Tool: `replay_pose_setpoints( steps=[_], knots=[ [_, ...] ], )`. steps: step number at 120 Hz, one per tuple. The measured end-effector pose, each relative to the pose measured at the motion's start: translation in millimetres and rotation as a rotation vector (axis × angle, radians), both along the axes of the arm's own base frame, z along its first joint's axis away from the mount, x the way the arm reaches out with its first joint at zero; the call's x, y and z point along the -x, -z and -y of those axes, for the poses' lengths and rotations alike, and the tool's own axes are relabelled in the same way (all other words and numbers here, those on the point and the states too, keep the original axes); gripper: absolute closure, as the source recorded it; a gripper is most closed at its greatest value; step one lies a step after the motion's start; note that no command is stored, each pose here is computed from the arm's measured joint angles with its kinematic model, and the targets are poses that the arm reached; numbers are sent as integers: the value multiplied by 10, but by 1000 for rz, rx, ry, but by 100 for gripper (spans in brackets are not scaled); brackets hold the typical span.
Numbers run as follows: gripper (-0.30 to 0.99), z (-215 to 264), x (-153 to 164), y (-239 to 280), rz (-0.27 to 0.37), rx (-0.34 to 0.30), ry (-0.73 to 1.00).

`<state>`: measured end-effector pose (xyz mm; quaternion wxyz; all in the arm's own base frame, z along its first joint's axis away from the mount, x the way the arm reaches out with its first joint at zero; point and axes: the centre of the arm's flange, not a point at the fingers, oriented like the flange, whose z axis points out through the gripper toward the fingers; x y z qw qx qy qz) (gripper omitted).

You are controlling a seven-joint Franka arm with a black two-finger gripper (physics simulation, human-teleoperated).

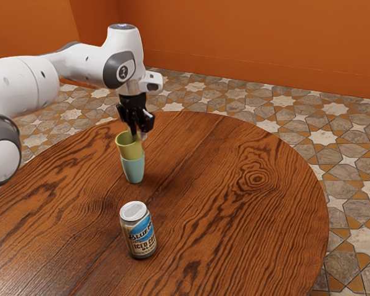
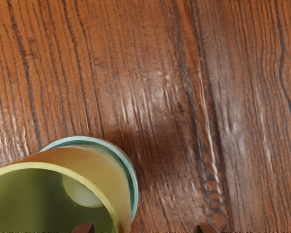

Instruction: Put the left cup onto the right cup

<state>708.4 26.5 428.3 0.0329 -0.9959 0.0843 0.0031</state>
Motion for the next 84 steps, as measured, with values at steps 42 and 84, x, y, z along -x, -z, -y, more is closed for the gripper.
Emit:
replay_pose_setpoints(
  steps=[42,84],
  knots=[
    [17,341,449,-851,38,28,26],
    [3,691,1075,-1362,-7,11,61]
  ],
)
